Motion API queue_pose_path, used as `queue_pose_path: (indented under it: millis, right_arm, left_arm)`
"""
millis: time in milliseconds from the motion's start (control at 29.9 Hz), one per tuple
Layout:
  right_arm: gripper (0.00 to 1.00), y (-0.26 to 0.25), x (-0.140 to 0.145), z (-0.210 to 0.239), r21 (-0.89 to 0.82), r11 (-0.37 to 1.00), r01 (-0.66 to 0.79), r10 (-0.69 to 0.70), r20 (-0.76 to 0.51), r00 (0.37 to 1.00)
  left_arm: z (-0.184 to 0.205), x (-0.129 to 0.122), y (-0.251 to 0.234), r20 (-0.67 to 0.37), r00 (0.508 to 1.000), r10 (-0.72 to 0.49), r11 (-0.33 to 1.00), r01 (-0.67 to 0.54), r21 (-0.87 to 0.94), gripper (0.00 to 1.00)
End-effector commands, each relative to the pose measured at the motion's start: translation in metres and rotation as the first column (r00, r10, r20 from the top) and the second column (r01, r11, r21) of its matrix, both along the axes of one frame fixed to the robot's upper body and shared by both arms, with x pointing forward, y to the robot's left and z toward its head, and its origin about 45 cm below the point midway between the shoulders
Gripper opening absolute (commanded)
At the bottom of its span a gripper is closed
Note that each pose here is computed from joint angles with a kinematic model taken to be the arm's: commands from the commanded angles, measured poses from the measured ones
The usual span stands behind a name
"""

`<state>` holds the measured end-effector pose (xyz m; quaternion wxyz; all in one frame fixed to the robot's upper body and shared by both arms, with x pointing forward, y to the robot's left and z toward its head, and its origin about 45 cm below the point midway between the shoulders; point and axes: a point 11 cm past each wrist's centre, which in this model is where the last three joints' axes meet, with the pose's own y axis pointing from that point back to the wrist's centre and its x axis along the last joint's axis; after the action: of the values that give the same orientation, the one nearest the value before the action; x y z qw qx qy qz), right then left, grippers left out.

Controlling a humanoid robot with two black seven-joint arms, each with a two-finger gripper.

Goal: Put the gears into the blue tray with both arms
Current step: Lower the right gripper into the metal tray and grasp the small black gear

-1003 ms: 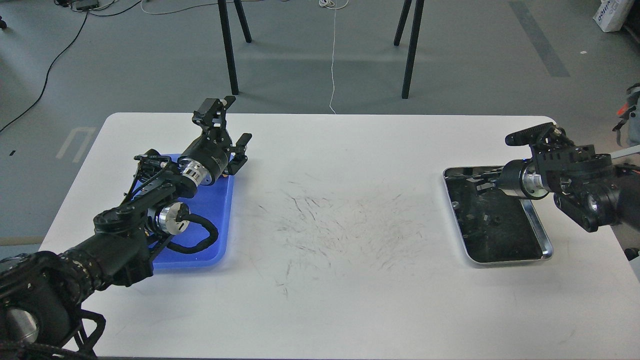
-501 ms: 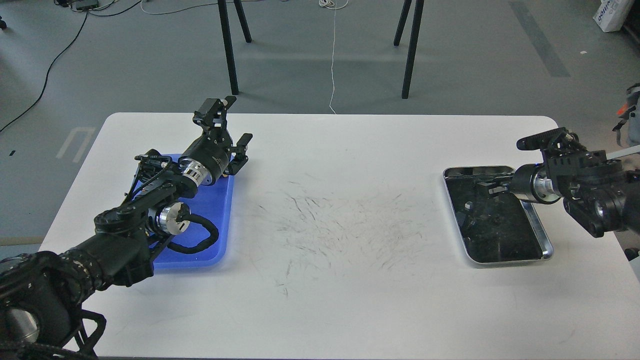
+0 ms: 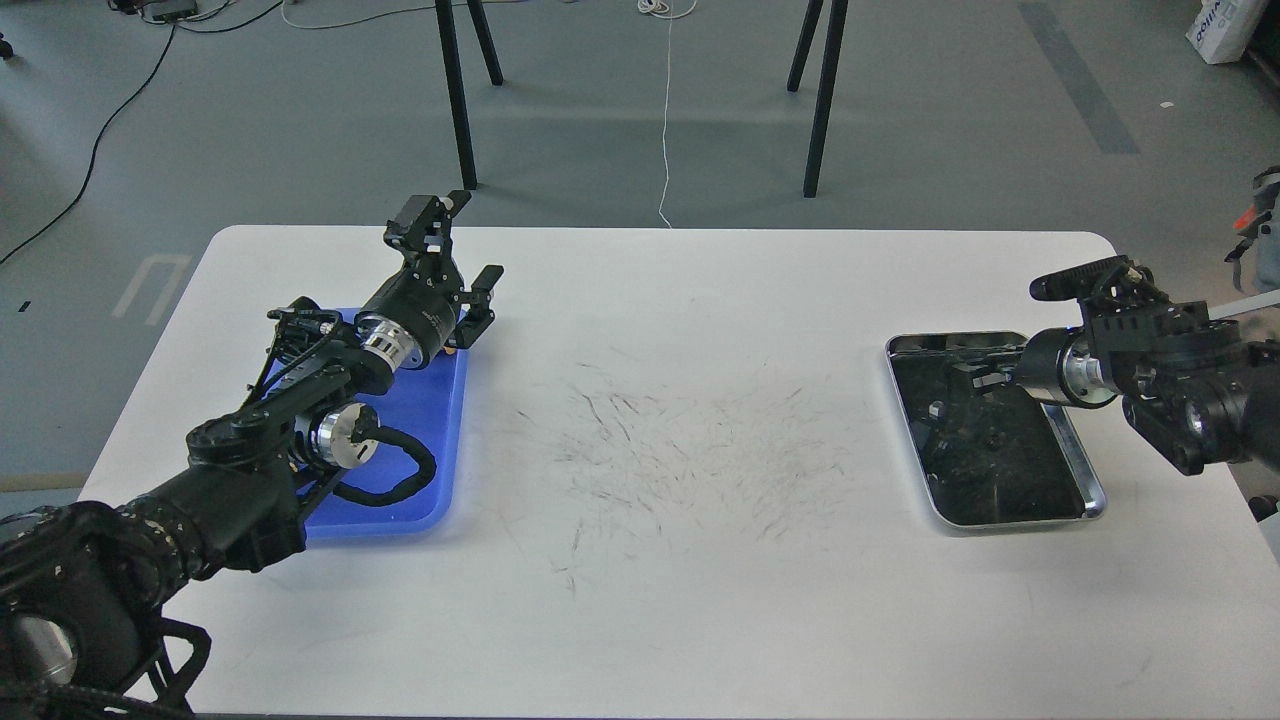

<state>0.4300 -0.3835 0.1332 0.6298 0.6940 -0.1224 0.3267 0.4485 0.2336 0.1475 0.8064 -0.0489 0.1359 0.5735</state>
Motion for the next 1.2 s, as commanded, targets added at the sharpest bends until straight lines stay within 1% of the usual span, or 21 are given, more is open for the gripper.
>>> queue_pose_path:
  millis: [0, 167, 234, 401, 501, 602, 669, 802, 936, 1103, 1170]
  right_arm:
    - [0.44, 0.0035, 0.0005, -0.0009, 0.004, 1.000, -0.005, 0.005, -0.001, 1.000]
    - [0.46, 0.0049, 0.0005, -0.0013, 0.008, 1.000, -0.005, 0.005, -0.001, 1.000]
    - [0.48, 0.0050, 0.0007, -0.0012, 0.010, 1.000, -0.005, 0.005, 0.000, 1.000]
    - [0.48, 0.0054, 0.0005, -0.0015, 0.010, 1.000, -0.005, 0.005, -0.001, 1.000]
    - [0.47, 0.0088, 0.0004, -0.0033, 0.012, 1.000, -0.011, 0.011, -0.004, 1.000]
    - [0.43, 0.0084, -0.0007, -0.0047, 0.011, 1.000, -0.011, 0.011, -0.007, 1.000]
    - [0.37, 0.0079, -0.0022, -0.0066, 0.011, 1.000, -0.011, 0.011, -0.011, 1.000]
    - [0.32, 0.0079, -0.0021, -0.0065, 0.011, 1.000, -0.011, 0.011, -0.009, 1.000]
    - [0.22, 0.0100, -0.0019, -0.0074, 0.012, 1.000, -0.016, 0.016, -0.006, 1.000]
    - [0.19, 0.0102, -0.0011, -0.0066, 0.012, 1.000, -0.017, 0.017, -0.002, 1.000]
    - [0.16, 0.0102, -0.0011, -0.0066, 0.012, 1.000, -0.017, 0.017, -0.002, 1.000]
  left_arm:
    - [-0.0001, -0.0001, 0.0003, 0.000, 1.000, 0.000, 1.000, 0.000, 0.000, 1.00]
    - [0.0000, 0.0000, 0.0011, 0.000, 1.000, 0.001, 1.000, -0.001, 0.001, 1.00]
    - [0.0000, 0.0000, 0.0011, 0.000, 1.000, 0.001, 1.000, -0.001, 0.001, 1.00]
    - [0.0007, 0.0005, 0.0009, 0.002, 1.000, 0.001, 1.000, -0.001, 0.001, 1.00]
    - [0.0007, 0.0005, 0.0009, 0.002, 1.000, 0.001, 1.000, -0.001, 0.001, 1.00]
    - [0.0009, 0.0006, 0.0018, 0.002, 1.000, 0.002, 1.000, -0.002, 0.002, 1.00]
    - [0.0009, 0.0006, 0.0018, 0.002, 1.000, 0.002, 1.000, -0.002, 0.002, 1.00]
    - [0.0010, 0.0006, 0.0026, 0.002, 1.000, 0.003, 1.000, -0.003, 0.004, 1.00]
    - [0.0010, 0.0006, 0.0026, 0.002, 1.000, 0.003, 1.000, -0.003, 0.004, 1.00]
    - [0.0010, 0.0006, 0.0026, 0.002, 1.000, 0.003, 1.000, -0.003, 0.004, 1.00]
    - [0.0010, 0.0006, 0.0026, 0.002, 1.000, 0.003, 1.000, -0.003, 0.004, 1.00]
